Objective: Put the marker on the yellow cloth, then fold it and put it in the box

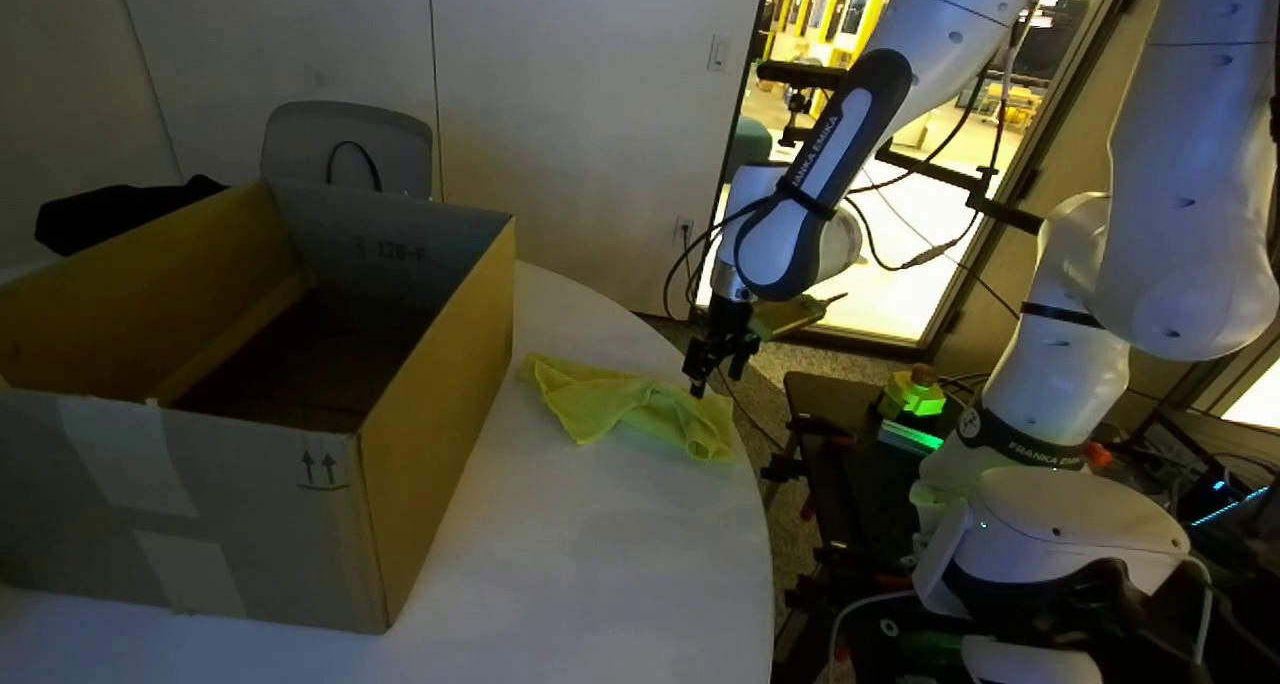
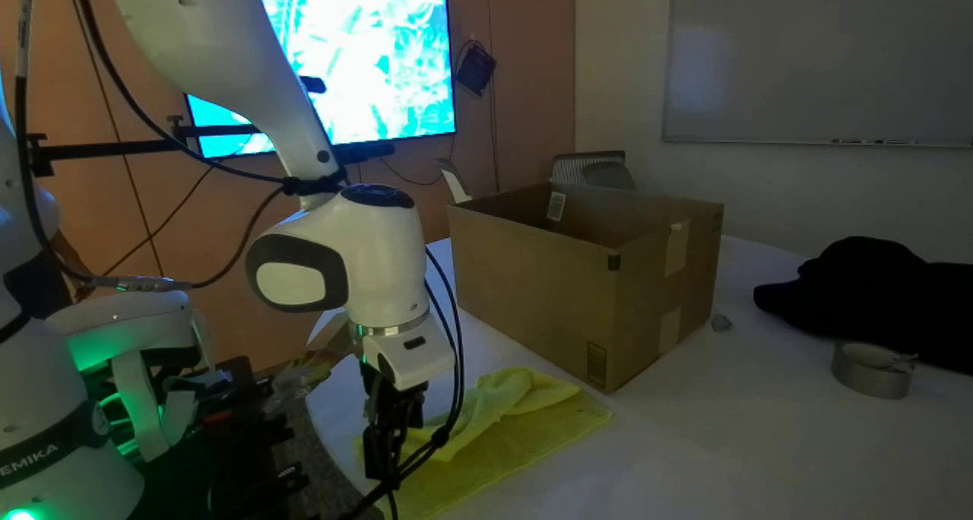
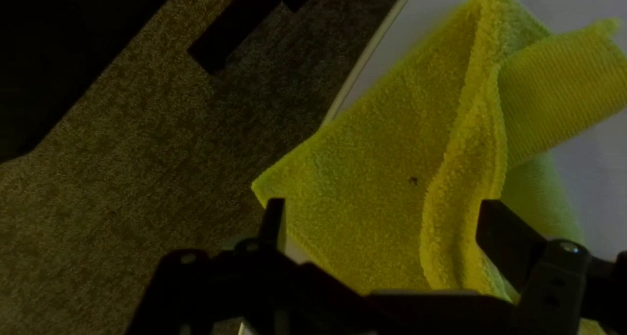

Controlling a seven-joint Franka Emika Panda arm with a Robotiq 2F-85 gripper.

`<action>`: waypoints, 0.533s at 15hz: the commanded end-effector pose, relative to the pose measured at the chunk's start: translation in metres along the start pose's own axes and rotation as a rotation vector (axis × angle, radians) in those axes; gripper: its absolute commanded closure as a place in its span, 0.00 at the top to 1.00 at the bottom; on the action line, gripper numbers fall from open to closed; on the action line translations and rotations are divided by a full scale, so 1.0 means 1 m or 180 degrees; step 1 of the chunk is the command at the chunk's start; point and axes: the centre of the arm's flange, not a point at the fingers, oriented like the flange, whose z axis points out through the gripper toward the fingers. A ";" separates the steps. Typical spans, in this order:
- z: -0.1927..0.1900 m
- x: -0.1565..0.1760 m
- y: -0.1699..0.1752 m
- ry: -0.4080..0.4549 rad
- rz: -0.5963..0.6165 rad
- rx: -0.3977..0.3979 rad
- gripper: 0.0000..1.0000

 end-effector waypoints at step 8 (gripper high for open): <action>0.050 -0.028 0.031 -0.0128 -0.0232 -0.0120 1.00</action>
